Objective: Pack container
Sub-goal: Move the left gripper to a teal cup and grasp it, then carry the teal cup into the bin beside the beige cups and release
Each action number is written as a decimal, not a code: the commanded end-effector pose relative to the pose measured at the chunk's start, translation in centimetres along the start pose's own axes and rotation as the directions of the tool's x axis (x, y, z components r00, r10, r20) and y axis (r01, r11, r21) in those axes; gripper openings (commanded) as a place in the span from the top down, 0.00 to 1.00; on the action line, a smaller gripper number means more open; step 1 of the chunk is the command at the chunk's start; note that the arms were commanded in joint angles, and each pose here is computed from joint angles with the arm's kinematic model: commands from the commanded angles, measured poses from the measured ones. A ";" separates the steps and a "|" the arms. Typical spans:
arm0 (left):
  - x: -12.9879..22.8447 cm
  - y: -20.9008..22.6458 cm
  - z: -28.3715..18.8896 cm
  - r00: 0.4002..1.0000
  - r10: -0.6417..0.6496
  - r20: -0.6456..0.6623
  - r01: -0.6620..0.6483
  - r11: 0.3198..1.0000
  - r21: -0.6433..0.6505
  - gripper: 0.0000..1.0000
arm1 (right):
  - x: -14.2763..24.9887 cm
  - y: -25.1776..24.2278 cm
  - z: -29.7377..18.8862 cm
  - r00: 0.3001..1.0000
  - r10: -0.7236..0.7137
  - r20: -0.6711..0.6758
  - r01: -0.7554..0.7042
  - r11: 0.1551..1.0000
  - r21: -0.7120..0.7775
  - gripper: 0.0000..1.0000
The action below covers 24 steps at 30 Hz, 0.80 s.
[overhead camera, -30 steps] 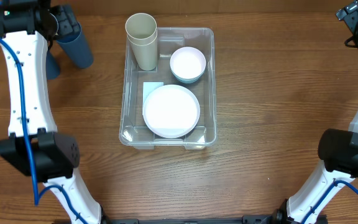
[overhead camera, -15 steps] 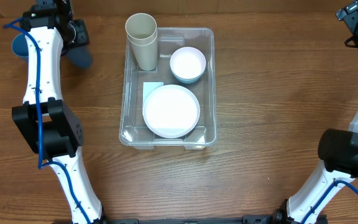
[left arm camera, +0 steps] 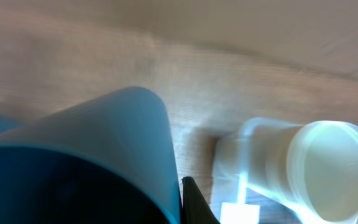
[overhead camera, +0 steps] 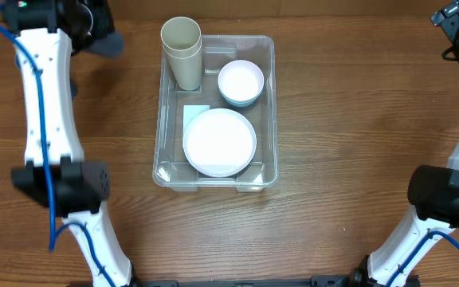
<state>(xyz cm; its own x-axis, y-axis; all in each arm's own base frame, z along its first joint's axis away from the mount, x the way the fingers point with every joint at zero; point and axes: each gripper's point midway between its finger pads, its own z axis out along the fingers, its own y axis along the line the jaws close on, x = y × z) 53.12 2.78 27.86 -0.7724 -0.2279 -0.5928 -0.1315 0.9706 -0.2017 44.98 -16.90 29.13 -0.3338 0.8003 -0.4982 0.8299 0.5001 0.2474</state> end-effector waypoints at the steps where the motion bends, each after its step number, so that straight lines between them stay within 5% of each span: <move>1: -2.7 -3.6 -13.0 0.966 0.068 0.251 -0.067 0.998 -0.013 0.96 | -0.4 0.2 -0.8 1.000 0.010 0.022 -0.009 1.000 -0.014 0.00; 5: 0.4 -9.7 -19.1 0.920 0.261 0.293 -0.286 0.957 0.047 0.96 | -0.4 0.2 -0.8 1.000 0.010 0.022 -0.009 1.000 -0.014 0.00; 12: 9.9 -18.2 -18.6 0.781 0.612 0.126 -0.624 0.757 0.195 0.96 | -0.4 0.2 -0.8 1.000 0.010 0.022 -0.009 1.000 -0.014 0.00; 15: 13.2 -20.4 -15.6 0.716 0.698 0.019 -0.680 0.690 0.249 0.96 | -0.4 0.2 -0.8 1.000 0.010 0.022 -0.009 1.000 -0.014 0.00; 19: 15.2 -20.6 -10.5 0.680 0.723 -0.124 -0.678 0.684 0.269 0.96 | -0.4 0.2 -0.8 1.000 0.010 0.022 -0.009 1.000 -0.014 0.00; 24: 15.8 -18.1 -2.7 0.648 0.694 -0.315 -0.700 0.705 0.113 0.96 | -0.4 0.2 -0.8 1.000 0.010 0.022 -0.009 1.000 -0.014 0.00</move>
<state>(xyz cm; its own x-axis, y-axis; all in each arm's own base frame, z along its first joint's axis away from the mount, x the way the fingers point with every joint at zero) 39.61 -20.03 26.80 -0.7517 0.5583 -0.3512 0.5734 0.8163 0.0704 44.99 -16.90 29.14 -0.3339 0.8000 -0.4985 0.8296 0.5005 0.2474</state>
